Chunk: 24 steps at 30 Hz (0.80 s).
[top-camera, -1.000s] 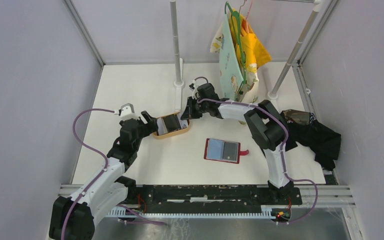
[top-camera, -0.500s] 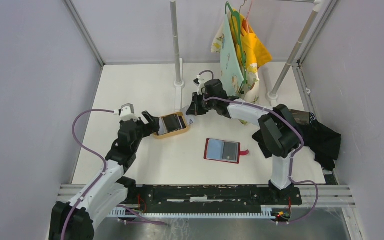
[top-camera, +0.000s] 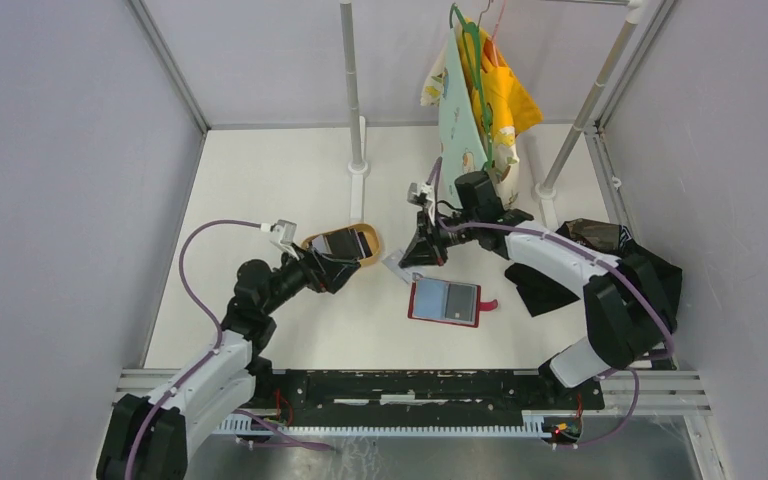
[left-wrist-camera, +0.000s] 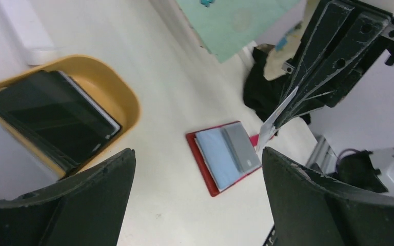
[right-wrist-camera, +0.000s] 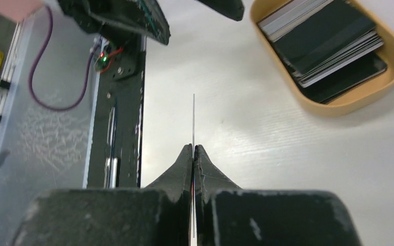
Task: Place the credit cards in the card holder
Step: Pick up the credit card from the storage box, then insert the credit card into the card holder.
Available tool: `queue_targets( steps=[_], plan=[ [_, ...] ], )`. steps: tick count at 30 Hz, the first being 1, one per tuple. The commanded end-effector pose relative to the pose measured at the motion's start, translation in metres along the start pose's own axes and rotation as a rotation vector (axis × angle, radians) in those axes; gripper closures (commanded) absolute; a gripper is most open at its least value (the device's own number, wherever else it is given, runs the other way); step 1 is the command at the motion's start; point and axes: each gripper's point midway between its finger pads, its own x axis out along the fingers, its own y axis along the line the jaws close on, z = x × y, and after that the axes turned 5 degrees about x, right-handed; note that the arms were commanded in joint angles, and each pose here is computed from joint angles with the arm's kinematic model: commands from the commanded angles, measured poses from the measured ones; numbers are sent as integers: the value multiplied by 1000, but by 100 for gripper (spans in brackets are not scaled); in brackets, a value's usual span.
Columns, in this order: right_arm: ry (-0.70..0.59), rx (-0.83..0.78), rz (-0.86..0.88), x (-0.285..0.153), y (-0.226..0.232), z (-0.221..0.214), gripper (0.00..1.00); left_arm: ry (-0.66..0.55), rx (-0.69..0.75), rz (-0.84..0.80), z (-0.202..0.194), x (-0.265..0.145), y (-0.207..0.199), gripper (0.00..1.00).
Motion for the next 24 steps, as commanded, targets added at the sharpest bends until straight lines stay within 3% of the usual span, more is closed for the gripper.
queue_targets(
  steps=[1, 5, 9, 24],
  plan=[
    [20, -195, 182, -31, 40, -25, 100, -92, 55, -330, 22, -4, -74, 4],
    [-65, -225, 222, -52, 53, -27, 100, -136, 205, -442, 6, 1, -126, 6],
    [-110, -240, 272, -62, 67, -19, 100, -224, 322, -487, 1, 1, -150, 8],
    [-131, -264, 324, -68, 82, -17, 100, -251, 262, -622, 1, 26, -185, 33]
  ],
)
